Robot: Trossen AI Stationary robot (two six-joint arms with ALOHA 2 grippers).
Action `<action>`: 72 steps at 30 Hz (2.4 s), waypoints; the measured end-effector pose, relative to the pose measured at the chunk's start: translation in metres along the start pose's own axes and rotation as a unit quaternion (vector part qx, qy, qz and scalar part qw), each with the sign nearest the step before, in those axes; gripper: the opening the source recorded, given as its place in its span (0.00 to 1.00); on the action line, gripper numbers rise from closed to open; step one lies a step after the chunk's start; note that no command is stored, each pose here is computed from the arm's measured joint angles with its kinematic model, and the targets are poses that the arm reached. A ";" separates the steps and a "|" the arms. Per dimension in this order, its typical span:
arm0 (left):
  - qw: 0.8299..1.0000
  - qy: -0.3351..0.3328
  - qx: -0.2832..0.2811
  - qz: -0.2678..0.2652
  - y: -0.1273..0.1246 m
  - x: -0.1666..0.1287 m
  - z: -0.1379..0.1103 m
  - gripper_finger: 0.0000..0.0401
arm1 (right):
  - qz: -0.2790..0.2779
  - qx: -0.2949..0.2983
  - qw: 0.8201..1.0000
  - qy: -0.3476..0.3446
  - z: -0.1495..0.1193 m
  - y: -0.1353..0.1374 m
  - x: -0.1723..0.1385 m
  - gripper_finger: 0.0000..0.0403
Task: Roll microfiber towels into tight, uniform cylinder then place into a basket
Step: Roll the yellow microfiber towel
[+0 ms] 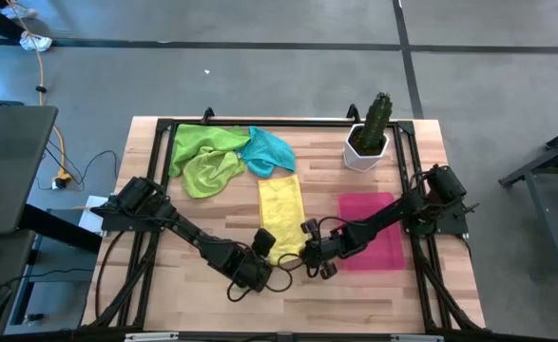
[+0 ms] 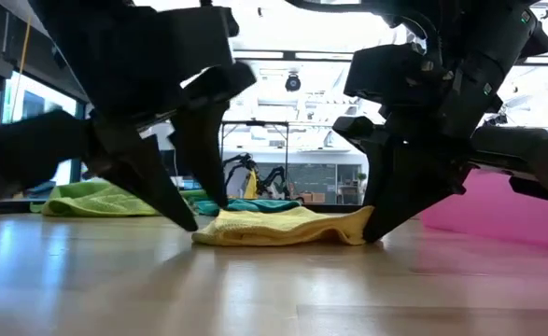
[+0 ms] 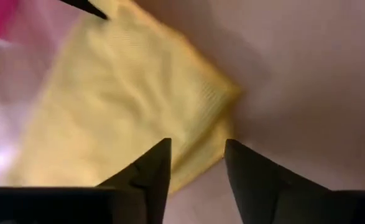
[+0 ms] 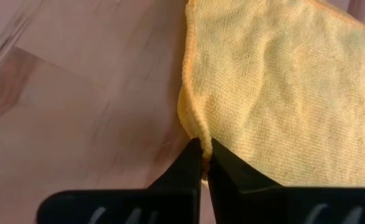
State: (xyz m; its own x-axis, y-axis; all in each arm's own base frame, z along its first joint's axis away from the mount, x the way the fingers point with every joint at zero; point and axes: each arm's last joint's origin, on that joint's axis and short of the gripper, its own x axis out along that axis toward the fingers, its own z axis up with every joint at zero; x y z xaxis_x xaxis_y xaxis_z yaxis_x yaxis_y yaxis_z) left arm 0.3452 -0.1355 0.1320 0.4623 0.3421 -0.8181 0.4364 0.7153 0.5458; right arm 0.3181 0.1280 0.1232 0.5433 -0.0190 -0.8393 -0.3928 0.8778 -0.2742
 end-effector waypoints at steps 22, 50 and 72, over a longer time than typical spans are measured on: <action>0.992 -0.030 0.121 -0.004 0.006 0.014 -0.008 0.40 | 0.002 0.014 1.000 -0.005 0.001 -0.001 -0.001 0.00; 0.949 -0.045 -0.287 -0.124 0.004 0.009 -0.004 0.02 | 0.094 0.113 0.989 -0.027 0.001 -0.023 0.004 0.00; 0.968 -0.020 -0.227 -0.107 -0.002 0.001 -0.009 0.02 | 0.140 0.075 0.986 -0.053 0.001 -0.033 0.005 0.25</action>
State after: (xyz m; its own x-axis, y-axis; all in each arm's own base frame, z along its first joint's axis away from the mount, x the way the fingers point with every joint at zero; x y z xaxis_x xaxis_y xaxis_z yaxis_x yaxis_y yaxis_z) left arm 0.3379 -0.1315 0.1283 0.4324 0.1393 -0.8909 0.1462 0.9641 0.2217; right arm 0.3347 0.0990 0.1289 0.5076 0.2774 -0.8157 -0.4279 0.9029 0.0408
